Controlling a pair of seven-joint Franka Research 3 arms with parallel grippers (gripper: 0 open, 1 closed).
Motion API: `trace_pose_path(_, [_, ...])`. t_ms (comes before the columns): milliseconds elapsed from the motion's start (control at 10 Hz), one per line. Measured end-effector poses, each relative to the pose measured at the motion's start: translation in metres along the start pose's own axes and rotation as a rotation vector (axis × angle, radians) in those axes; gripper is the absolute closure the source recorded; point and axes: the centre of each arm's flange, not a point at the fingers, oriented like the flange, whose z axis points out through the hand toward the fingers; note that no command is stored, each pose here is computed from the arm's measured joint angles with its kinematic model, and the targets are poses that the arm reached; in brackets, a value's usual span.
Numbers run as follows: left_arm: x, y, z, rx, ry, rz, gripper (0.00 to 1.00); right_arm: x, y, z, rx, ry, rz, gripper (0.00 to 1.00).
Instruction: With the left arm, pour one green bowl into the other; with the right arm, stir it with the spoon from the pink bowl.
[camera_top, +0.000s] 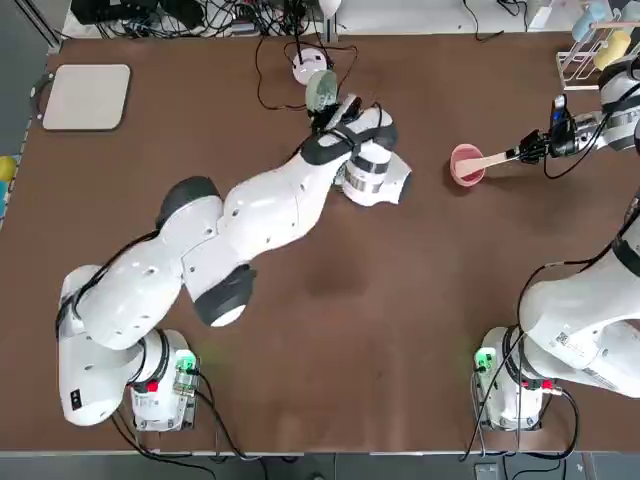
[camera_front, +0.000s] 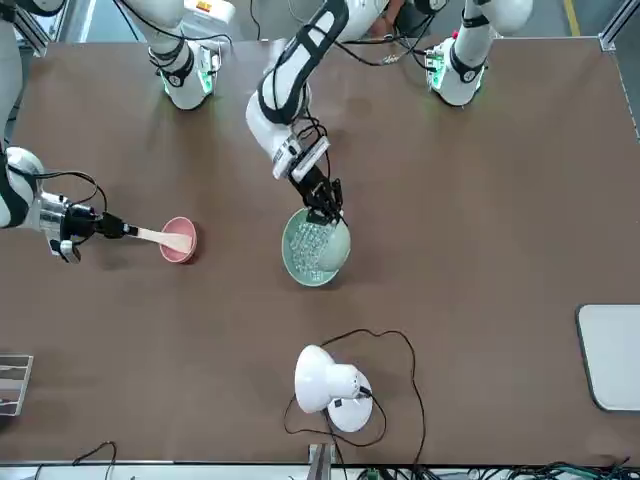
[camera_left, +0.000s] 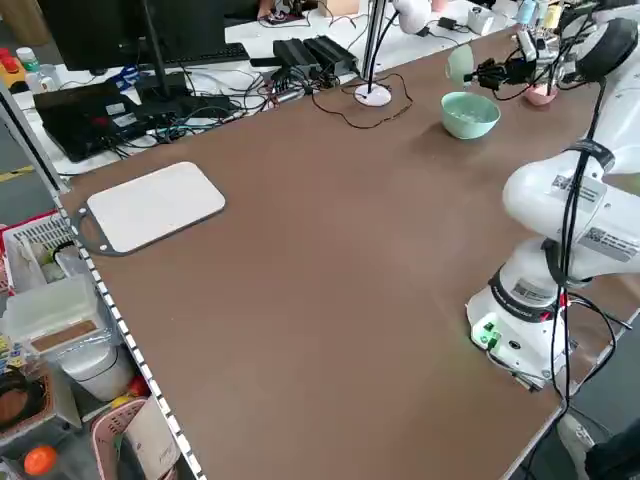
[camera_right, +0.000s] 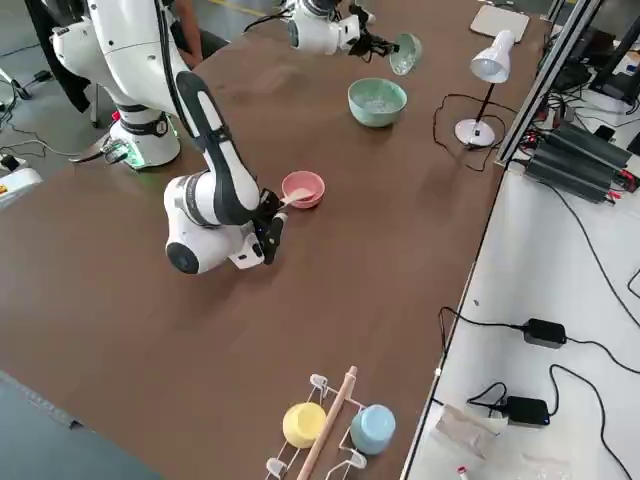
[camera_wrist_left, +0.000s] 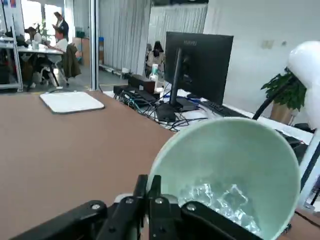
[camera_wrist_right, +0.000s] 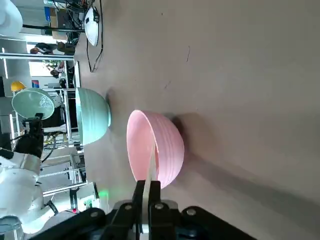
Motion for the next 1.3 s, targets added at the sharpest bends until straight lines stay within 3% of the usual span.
trace_pose_path(400, [-0.004, -0.001, 0.003, -0.023, 0.100, 0.002, 0.96, 0.002, -0.002, -0.003, -0.001, 0.002, -0.010, 0.95])
trace_pose_path(900, [-0.026, -0.023, 0.002, 0.036, 0.251, 0.093, 0.96, 0.003, -0.012, -0.017, 0.066, -0.013, -0.015, 0.95])
trace_pose_path(1100, [-0.038, -0.028, 0.004, 0.037, 0.271, 0.117, 0.96, 0.008, -0.022, -0.024, 0.085, -0.023, 0.008, 0.95])
trace_pose_path(1300, [-0.027, -0.022, -0.005, 0.031, 0.258, 0.093, 0.96, 0.021, -0.041, -0.037, 0.073, -0.020, 0.047, 0.95])
